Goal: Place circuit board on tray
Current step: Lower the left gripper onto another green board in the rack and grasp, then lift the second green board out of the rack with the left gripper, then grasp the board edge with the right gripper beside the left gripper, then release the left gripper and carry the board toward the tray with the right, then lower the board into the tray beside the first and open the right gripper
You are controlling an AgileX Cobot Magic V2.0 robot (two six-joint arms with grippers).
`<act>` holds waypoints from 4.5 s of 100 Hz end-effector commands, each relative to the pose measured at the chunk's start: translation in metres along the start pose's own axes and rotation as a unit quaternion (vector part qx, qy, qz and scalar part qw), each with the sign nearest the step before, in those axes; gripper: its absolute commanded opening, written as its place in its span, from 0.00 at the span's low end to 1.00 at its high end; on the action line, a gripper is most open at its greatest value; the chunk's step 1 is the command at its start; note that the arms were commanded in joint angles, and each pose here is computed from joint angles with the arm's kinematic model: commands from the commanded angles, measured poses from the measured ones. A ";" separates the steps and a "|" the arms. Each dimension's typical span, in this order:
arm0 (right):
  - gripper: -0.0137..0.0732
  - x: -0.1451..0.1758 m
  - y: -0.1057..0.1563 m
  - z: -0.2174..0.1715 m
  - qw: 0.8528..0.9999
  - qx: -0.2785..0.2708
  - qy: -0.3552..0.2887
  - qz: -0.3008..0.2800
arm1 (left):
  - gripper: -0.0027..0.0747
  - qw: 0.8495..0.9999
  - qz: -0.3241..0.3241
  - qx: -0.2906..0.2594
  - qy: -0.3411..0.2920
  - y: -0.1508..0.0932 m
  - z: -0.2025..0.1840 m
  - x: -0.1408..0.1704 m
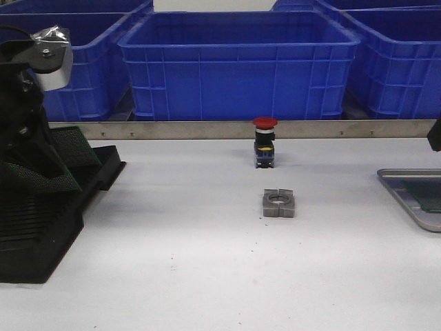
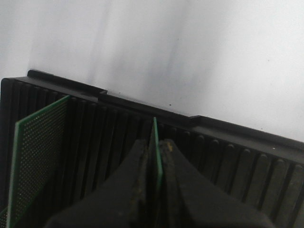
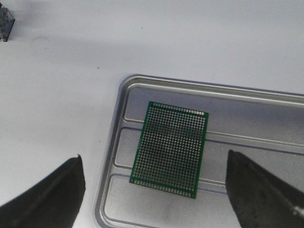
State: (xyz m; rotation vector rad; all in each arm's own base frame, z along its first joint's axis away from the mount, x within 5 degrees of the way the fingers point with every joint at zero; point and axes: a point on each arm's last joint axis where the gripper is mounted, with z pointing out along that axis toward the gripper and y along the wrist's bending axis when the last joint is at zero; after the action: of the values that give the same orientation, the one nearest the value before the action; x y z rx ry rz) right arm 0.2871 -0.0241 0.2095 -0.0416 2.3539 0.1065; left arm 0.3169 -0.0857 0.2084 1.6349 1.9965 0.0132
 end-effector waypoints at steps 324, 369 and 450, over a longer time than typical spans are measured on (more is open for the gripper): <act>0.08 -0.008 0.097 -0.080 0.958 -0.253 -0.017 -0.136 | 0.75 0.932 -0.074 0.127 -0.333 -0.080 -0.081 -0.145; 0.08 -0.007 0.008 -0.025 0.996 -0.090 0.006 -0.002 | 0.74 0.932 -0.074 0.127 -0.333 -0.080 -0.081 -0.145; 0.72 -0.005 -0.035 -0.002 0.998 0.051 -0.020 0.031 | 0.74 0.932 -0.074 0.127 -0.333 -0.080 -0.081 -0.145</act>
State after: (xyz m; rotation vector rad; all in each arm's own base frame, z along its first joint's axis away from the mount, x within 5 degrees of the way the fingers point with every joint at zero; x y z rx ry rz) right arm 0.2876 -0.0534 0.1951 0.0488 2.3933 0.0646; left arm 0.2301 -0.2105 0.2868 1.4324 1.6642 -0.7511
